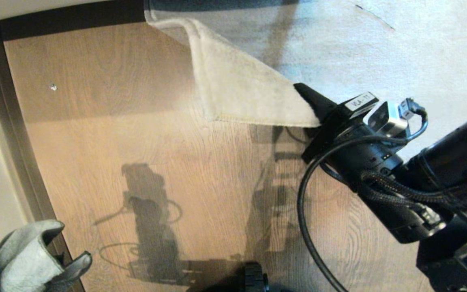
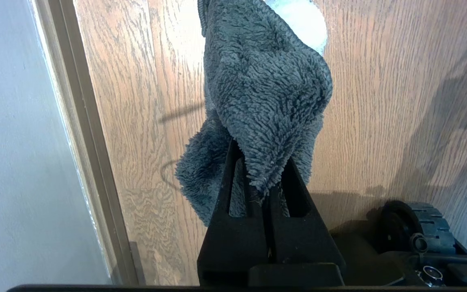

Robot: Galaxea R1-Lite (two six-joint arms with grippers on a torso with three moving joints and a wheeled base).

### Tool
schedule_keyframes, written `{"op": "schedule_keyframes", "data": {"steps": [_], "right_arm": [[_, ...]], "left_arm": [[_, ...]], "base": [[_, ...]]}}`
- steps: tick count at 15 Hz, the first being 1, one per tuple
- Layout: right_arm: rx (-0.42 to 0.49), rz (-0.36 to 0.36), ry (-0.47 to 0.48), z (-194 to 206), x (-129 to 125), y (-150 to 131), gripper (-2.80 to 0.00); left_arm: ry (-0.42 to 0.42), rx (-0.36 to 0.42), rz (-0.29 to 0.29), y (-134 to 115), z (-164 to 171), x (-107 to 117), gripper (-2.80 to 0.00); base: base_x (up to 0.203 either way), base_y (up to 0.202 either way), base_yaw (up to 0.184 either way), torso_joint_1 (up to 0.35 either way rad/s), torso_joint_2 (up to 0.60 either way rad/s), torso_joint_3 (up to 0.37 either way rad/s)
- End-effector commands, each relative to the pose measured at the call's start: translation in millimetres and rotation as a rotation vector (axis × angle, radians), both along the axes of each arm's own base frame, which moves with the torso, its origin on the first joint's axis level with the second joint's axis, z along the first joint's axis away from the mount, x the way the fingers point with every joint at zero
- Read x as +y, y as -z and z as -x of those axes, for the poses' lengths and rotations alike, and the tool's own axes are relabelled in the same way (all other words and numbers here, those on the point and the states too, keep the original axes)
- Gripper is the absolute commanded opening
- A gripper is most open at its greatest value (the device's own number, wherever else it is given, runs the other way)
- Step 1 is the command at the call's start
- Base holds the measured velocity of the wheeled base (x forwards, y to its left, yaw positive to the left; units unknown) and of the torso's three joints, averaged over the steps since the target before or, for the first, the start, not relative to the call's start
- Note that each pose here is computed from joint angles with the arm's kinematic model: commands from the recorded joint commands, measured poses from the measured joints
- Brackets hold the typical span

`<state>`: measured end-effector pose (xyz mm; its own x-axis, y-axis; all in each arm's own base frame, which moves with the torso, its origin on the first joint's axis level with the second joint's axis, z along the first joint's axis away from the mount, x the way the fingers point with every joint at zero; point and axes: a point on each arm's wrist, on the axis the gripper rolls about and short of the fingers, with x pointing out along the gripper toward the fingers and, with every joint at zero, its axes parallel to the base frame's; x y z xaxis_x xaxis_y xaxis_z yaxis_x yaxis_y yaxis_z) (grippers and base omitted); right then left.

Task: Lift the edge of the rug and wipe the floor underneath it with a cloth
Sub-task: Lay down the carpet

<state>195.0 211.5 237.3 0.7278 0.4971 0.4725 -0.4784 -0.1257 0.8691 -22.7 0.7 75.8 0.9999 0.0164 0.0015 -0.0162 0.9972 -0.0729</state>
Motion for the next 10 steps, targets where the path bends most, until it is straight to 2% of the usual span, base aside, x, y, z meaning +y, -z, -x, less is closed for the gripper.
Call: {"op": "schedule_keyframes", "data": {"steps": [1, 4, 5, 7, 10], "right_arm": [[0.007, -0.001, -0.027, -0.7, 12.1, 10.4, -2.8], [0.02, 0.013, -0.055, 3.0, 21.3, 16.2, -2.8], [0.025, 0.018, -0.063, 4.0, 23.3, 18.3, 0.0], [0.038, 0.02, -0.078, 5.3, 26.1, 21.6, 0.0], [0.07, 0.062, -0.089, 2.9, 35.9, 37.4, 0.0]], "left_arm": [[0.0, -0.002, 0.001, 0.0, 0.1, 0.0, -2.8], [0.0, -0.002, 0.001, 0.0, 0.1, 0.0, -2.8], [0.0, -0.002, 0.001, 0.0, 0.1, 0.0, -2.8], [0.0, -0.002, 0.001, 0.0, 0.1, 0.0, -2.8], [0.0, -0.002, 0.001, 0.0, 0.1, 0.0, -2.8]], "base": [[0.0, 0.0, 0.0, 0.0, 0.0, 0.0], [0.0, 0.0, 0.0, 0.0, 0.0, 0.0], [0.0, 0.0, 0.0, 0.0, 0.0, 0.0], [0.0, 0.0, 0.0, 0.0, 0.0, 0.0], [0.0, 0.0, 0.0, 0.0, 0.0, 0.0]]}}
